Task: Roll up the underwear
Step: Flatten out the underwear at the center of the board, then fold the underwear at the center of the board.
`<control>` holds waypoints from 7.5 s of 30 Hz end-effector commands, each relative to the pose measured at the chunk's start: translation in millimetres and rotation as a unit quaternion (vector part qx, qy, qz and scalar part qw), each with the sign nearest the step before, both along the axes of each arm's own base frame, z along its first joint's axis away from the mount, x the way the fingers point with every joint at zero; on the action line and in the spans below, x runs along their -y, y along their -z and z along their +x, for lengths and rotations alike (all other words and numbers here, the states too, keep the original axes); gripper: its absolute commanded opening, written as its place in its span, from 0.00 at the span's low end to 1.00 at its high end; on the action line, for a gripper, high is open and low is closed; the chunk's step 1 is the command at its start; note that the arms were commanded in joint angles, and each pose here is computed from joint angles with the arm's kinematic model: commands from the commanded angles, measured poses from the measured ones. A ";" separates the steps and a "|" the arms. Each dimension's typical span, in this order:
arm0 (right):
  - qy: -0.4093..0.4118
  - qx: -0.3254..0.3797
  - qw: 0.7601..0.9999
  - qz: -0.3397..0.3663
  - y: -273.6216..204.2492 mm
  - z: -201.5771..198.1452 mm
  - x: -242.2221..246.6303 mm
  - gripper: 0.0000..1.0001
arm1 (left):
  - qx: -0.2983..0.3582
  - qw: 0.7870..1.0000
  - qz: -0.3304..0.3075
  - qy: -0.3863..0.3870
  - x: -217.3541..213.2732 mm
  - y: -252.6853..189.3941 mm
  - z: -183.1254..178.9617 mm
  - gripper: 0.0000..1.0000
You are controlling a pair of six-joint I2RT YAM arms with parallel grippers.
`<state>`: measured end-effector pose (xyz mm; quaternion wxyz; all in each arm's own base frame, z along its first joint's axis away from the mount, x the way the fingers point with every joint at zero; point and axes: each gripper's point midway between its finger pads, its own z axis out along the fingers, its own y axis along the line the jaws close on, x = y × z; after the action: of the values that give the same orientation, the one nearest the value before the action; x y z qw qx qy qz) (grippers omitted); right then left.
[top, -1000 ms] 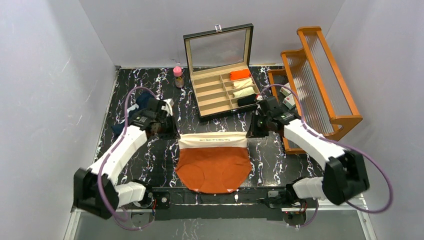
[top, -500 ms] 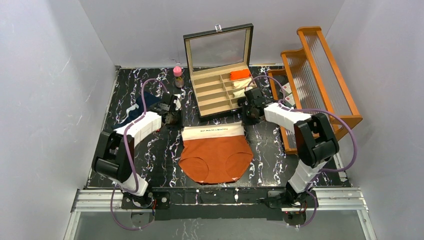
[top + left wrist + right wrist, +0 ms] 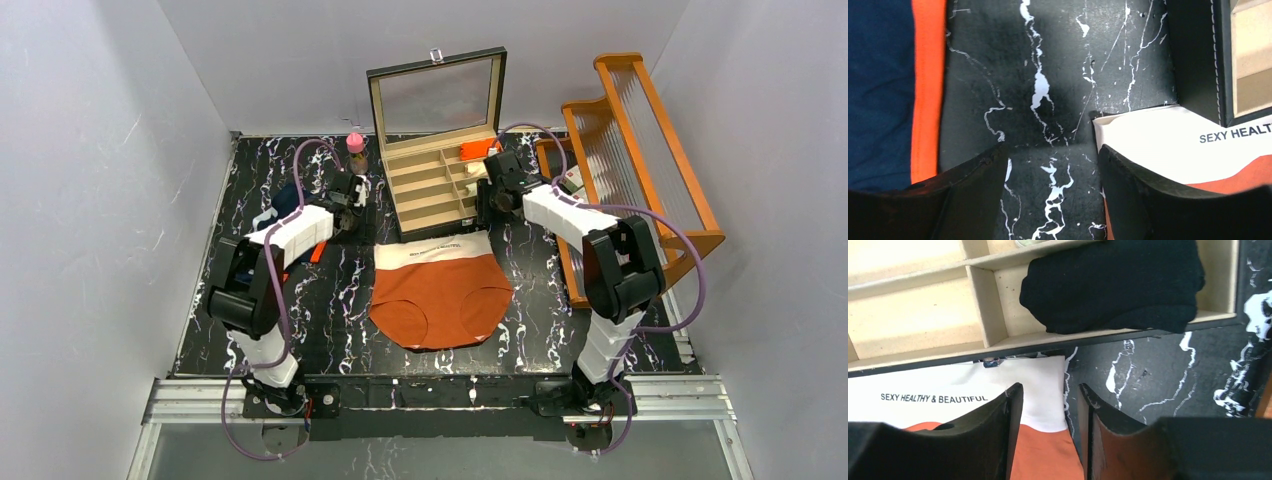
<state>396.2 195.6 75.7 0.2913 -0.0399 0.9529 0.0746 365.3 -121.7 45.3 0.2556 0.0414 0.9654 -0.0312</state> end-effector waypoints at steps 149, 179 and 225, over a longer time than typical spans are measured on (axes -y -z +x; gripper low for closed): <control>-0.130 -0.115 0.978 0.112 19.9 -158.4 -36.2 0.60 | 0.045 0.985 -0.136 -0.092 14.5 -20.3 -176.3 0.91; -0.113 -0.042 0.956 0.266 -82.8 -127.6 -126.1 0.67 | -0.025 0.963 -0.248 -0.099 23.9 19.9 -167.6 0.48; -0.174 0.009 0.985 0.010 18.7 -76.7 -295.7 0.32 | -0.022 0.964 -0.231 -0.127 12.2 32.8 -172.5 0.00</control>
<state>312.3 485.4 52.6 0.2701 -0.1971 0.9318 0.1411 200.1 -140.4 16.7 0.2461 -0.1403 0.9296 -0.2357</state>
